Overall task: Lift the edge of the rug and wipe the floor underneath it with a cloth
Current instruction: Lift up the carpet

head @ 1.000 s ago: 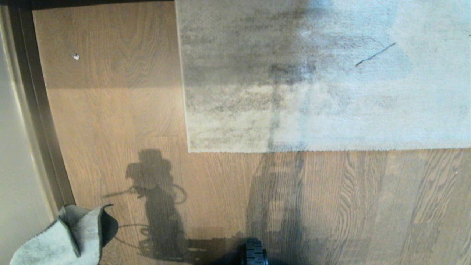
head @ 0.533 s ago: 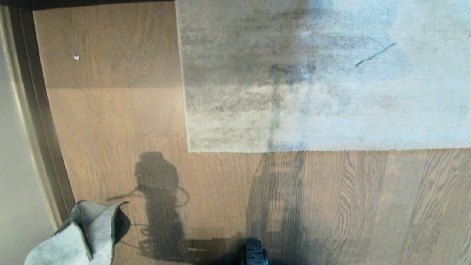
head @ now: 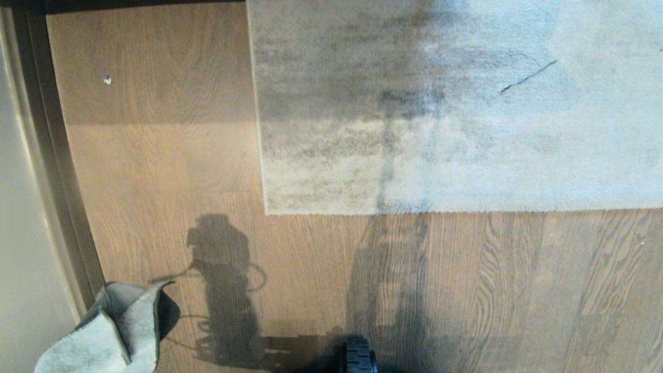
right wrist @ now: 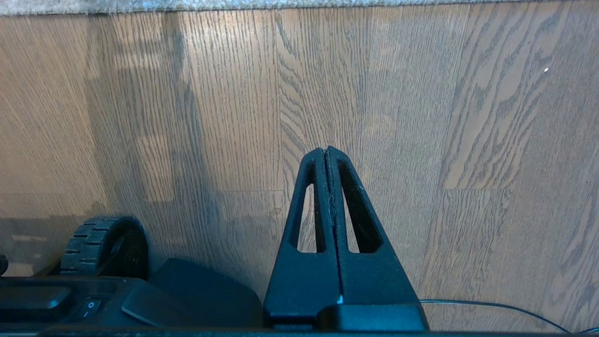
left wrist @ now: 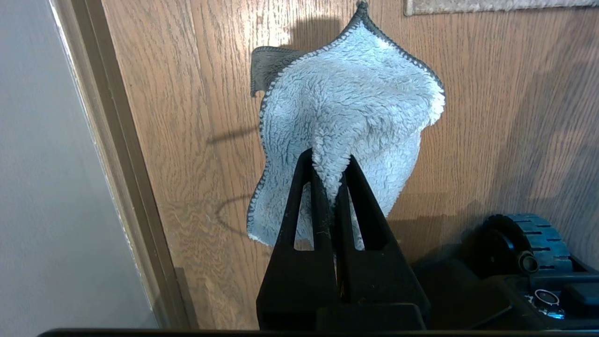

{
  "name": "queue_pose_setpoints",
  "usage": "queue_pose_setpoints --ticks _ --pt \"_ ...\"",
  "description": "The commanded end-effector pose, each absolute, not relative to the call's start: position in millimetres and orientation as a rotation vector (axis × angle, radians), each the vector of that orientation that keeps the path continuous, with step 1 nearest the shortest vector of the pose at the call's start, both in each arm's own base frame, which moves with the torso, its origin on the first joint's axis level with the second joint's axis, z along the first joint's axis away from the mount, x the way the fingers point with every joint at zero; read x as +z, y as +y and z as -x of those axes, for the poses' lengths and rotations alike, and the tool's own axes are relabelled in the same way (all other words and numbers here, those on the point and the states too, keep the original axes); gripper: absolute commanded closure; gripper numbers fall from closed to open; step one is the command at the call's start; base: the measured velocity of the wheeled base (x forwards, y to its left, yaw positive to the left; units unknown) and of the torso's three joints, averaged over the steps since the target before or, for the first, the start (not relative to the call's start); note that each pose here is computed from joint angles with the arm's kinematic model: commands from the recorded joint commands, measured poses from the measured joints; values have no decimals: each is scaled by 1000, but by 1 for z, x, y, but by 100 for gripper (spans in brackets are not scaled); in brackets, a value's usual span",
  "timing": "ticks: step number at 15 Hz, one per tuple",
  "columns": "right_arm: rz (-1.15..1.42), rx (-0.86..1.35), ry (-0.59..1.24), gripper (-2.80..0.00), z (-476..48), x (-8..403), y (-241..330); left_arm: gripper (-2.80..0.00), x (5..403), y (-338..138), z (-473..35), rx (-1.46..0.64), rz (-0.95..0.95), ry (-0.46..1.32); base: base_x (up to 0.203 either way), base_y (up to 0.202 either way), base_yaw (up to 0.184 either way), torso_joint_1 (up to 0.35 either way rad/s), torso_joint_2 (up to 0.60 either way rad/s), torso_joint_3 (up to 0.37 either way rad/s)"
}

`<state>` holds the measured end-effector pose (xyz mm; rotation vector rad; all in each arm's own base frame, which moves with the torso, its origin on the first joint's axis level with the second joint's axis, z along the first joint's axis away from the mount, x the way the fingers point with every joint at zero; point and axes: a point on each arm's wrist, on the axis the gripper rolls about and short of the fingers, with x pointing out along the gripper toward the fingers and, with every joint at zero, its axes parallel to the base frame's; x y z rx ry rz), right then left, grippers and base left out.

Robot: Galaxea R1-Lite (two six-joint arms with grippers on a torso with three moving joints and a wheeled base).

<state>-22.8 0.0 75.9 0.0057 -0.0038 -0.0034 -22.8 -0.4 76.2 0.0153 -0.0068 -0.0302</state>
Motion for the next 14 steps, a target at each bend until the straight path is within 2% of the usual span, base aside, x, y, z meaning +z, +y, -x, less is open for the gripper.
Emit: queue_pose_setpoints --ticks 1,14 --pt "-6 -3 -5 0 23 76 0 0 76 0 23 -30 -15 -8 0 0 0 0 0 0" --pt "103 33 -37 0 25 86 1 0 76 0 23 -31 -15 -8 0 0 0 0 0 0"
